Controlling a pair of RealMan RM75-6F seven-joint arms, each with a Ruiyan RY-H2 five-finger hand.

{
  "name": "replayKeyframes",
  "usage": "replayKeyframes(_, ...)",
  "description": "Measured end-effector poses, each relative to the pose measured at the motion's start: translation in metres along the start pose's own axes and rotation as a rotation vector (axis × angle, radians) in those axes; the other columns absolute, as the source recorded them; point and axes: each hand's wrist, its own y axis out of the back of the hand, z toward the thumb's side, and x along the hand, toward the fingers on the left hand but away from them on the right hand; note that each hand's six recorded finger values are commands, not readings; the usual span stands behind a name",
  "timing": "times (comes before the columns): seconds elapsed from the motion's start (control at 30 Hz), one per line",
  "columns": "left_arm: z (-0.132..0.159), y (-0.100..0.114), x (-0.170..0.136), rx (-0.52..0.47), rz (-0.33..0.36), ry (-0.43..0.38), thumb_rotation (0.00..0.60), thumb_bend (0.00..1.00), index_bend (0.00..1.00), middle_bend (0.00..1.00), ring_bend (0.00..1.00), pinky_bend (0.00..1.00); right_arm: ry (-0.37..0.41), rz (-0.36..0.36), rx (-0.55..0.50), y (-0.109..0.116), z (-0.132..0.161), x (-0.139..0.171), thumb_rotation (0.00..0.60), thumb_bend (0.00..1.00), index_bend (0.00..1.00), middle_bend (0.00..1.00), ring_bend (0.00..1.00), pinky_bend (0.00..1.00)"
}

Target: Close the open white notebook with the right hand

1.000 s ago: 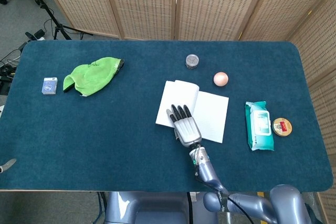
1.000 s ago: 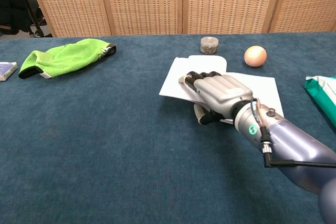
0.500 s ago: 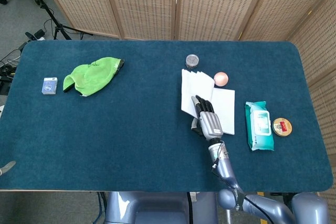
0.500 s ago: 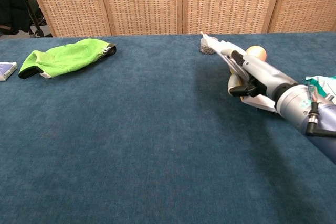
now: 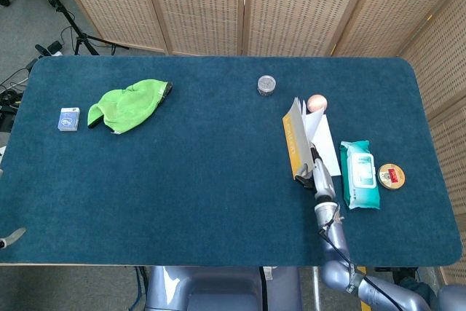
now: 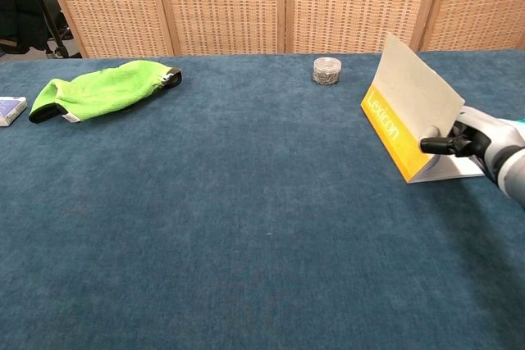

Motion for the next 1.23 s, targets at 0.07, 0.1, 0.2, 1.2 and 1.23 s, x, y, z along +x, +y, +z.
replayKeyframes(0.07, 0.001, -0.001, 0.000, 0.004, -0.002, -0.002, 0.600, 0.00, 0.00, 0.00, 0.00, 0.00, -0.021, -0.005, 0.022, 0.006, -0.004, 0.002, 0.600, 0.49, 0.00, 0.00, 0.00, 0.00)
replayKeyframes(0.1, 0.001, -0.002, 0.000, 0.007, -0.003, -0.003, 0.600, 0.00, 0.00, 0.00, 0.00, 0.00, -0.025, -0.015, 0.049, 0.010, -0.006, 0.004, 0.600, 0.39, 0.00, 0.00, 0.00, 0.00)
replayKeyframes(0.2, 0.003, -0.003, 0.000, 0.011, -0.003, -0.004, 0.600, 0.00, 0.00, 0.00, 0.00, 0.00, -0.014, -0.072, 0.116, 0.023, -0.005, 0.007, 0.600, 0.16, 0.00, 0.00, 0.00, 0.00)
replayKeyframes(1.2, 0.006, -0.008, 0.000, 0.058, 0.007, -0.002, 0.600, 0.00, 0.00, 0.00, 0.00, 0.00, 0.405, -0.392, 0.839, 0.179, 0.021, 0.108, 0.600, 0.00, 0.00, 0.00, 0.00, 0.00)
replayKeyframes(1.23, 0.006, -0.009, 0.000, 0.061, 0.008, -0.001, 0.600, 0.00, 0.00, 0.00, 0.00, 0.00, 0.397, -0.396, 0.847, 0.181, 0.017, 0.111, 0.600, 0.00, 0.00, 0.00, 0.00, 0.00)
